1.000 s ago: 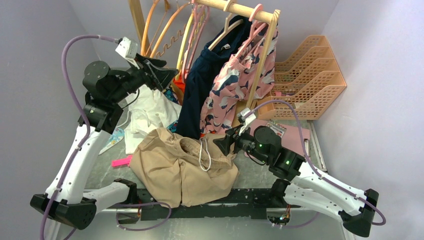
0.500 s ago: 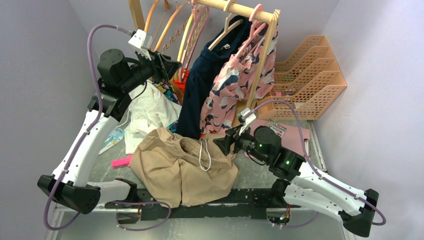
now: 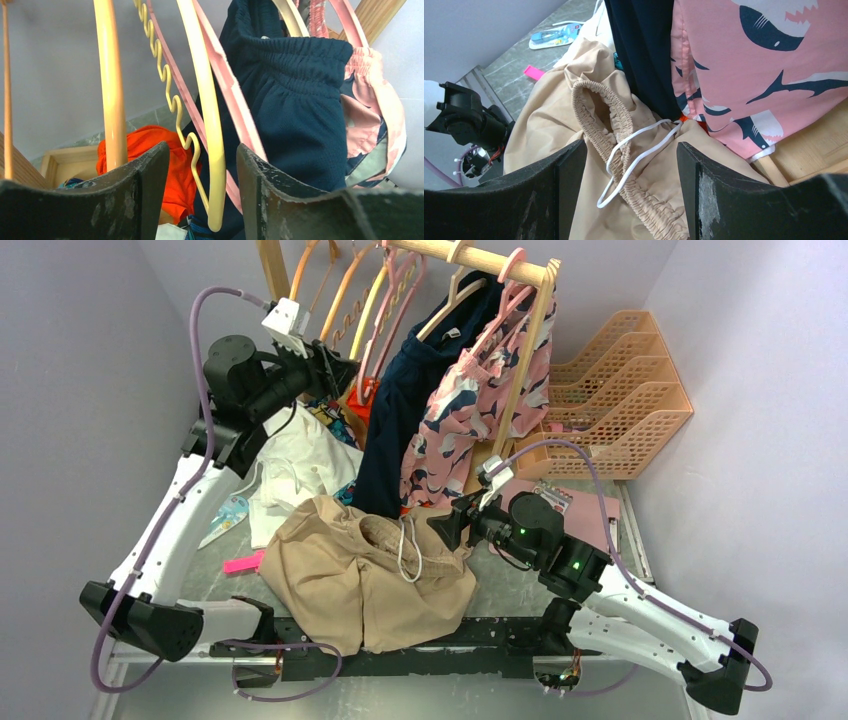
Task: Place the shorts on the hanger
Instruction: Adjust the hanger on the clothesline.
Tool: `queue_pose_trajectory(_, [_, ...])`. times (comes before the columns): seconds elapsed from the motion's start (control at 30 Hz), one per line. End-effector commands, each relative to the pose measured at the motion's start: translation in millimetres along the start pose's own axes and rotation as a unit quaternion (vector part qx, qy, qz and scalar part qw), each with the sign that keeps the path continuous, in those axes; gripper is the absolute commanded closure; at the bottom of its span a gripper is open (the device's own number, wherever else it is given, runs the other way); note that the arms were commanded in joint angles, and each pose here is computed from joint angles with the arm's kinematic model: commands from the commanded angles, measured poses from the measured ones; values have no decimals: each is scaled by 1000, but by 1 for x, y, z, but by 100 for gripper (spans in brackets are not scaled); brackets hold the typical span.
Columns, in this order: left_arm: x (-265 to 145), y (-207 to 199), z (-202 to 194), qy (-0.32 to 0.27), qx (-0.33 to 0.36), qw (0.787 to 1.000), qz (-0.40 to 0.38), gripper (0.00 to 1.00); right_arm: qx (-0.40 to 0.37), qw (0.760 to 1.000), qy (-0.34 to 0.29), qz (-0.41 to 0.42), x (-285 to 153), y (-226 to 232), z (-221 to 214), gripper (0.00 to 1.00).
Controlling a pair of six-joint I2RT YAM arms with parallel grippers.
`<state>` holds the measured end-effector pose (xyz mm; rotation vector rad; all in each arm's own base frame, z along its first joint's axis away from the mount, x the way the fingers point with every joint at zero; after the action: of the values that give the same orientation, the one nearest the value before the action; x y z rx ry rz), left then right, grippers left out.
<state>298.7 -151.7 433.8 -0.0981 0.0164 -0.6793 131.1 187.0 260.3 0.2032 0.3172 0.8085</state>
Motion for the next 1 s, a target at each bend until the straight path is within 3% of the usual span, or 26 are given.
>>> queue_pose_trajectory(0.0, [7, -3, 3, 3, 5, 1000, -18, 42, -5, 1000, -8, -5, 0, -1, 4, 30])
queue_pose_trajectory(0.2, [18, 5, -4, 23, 8, 1000, -5, 47, -10, 1000, -8, -7, 0, -1, 6, 30])
queue_pose_trajectory(0.43, [22, 11, 4, 9, 8, 1000, 28, 64, -13, 1000, -10, -8, 0, -1, 8, 30])
queue_pose_trajectory(0.67, [18, 18, 16, -18, 1, 997, 75, 92, -16, 1000, -10, -10, 0, -2, 8, 30])
queue_pose_trajectory(0.97, [15, 31, 23, -24, 3, 989, 147, 93, -15, 1000, -10, -13, 0, -3, 7, 30])
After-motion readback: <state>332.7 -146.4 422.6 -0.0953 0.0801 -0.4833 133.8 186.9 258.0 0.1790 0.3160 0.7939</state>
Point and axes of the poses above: each gripper's point midway between its finger pads, its own x axis out along the fingers, its own y axis along the line the jaws close on, z = x × y, the point moved 8 cm from there along -x, back along the fingers, and after that the axes turned 4 degrees about x, right-handed, at the moved point
